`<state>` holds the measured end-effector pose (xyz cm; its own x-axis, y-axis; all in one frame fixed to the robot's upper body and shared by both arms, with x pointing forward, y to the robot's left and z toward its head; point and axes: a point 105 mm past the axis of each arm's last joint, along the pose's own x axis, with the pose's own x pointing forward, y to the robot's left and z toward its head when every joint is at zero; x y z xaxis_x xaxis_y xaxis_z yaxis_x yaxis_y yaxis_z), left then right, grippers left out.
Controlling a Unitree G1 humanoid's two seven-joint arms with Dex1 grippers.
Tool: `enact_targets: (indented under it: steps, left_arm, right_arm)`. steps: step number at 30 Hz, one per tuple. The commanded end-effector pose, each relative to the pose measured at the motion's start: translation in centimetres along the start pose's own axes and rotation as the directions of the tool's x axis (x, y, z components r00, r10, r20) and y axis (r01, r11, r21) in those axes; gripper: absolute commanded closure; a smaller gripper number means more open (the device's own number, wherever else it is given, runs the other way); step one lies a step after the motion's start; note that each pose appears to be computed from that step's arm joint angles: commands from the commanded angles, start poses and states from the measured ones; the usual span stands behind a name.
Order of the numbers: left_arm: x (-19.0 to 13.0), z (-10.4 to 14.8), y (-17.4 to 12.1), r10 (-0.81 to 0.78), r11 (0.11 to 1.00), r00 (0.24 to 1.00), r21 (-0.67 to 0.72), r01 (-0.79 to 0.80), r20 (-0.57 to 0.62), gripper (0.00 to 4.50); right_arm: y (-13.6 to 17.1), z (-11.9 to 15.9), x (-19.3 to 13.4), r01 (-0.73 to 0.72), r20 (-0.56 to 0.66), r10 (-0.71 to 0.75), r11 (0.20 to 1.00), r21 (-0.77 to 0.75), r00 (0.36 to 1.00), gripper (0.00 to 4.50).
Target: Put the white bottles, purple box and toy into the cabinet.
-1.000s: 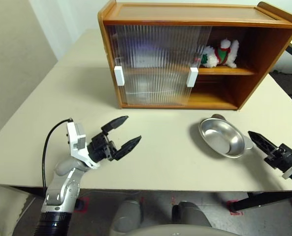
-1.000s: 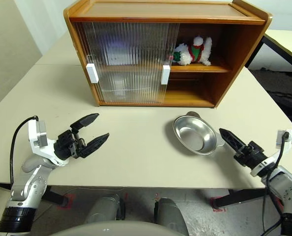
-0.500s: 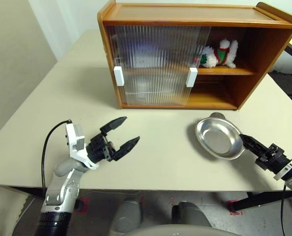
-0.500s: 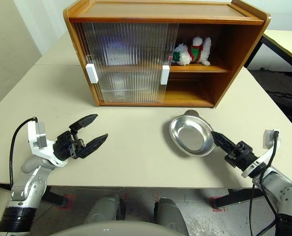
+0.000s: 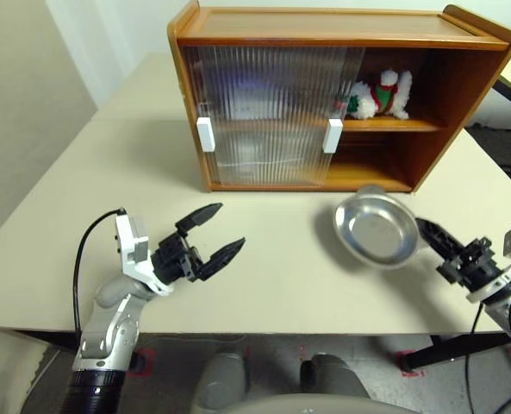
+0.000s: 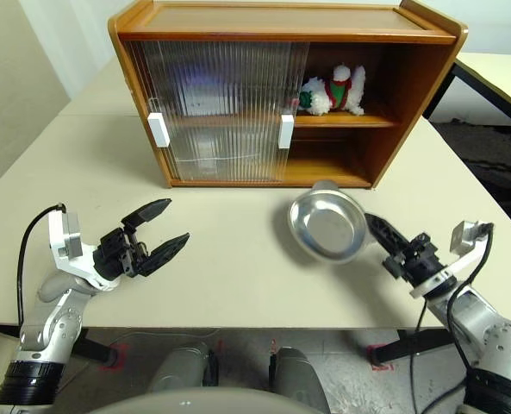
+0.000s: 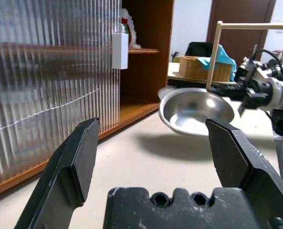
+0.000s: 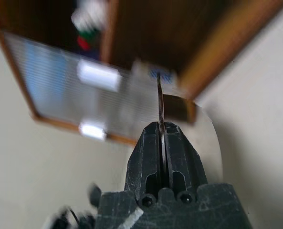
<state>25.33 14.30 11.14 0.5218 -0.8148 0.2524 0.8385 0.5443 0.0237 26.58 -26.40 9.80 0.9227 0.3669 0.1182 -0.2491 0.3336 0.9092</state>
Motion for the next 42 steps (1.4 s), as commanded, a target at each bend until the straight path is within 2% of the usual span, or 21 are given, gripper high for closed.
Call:
enact_targets:
  steps: [1, 13, 22, 29, 42]
  left_arm:
    - [0.1, -0.2, 0.0, -0.003, 1.0, 1.0, 0.003, 0.003, -0.021, 0.0]
    - [1.2, 0.9, 0.0, 0.023, 1.0, 0.999, 0.006, -0.023, 0.035, 0.0]
    - [2.0, 1.3, 0.0, 0.037, 0.999, 0.997, 0.004, -0.037, 0.07, 0.0]
    - [2.2, 1.3, 0.0, 0.042, 0.999, 0.997, 0.008, -0.042, 0.069, 0.0]
    - [1.7, 1.6, 0.3, 0.059, 0.998, 0.996, 0.023, -0.061, 0.06, 0.0]
  right_arm:
    - [1.0, 1.1, 1.2, -0.032, 0.1, 0.024, 0.997, 0.076, 0.995, 4.49]
    - [-0.2, 3.5, 4.4, 0.061, 0.312, -0.082, 0.995, 0.075, 0.946, 4.49]
    - [-1.7, 2.8, 6.6, 0.13, 0.322, -0.153, 0.987, 0.091, 0.934, 4.49]
    - [-2.9, 2.8, 9.2, 0.192, 0.394, -0.219, 0.975, 0.109, 0.892, 4.49]
    - [-3.6, 1.9, 14.1, 0.242, 0.381, -0.273, 0.962, 0.13, 0.883, 4.49]
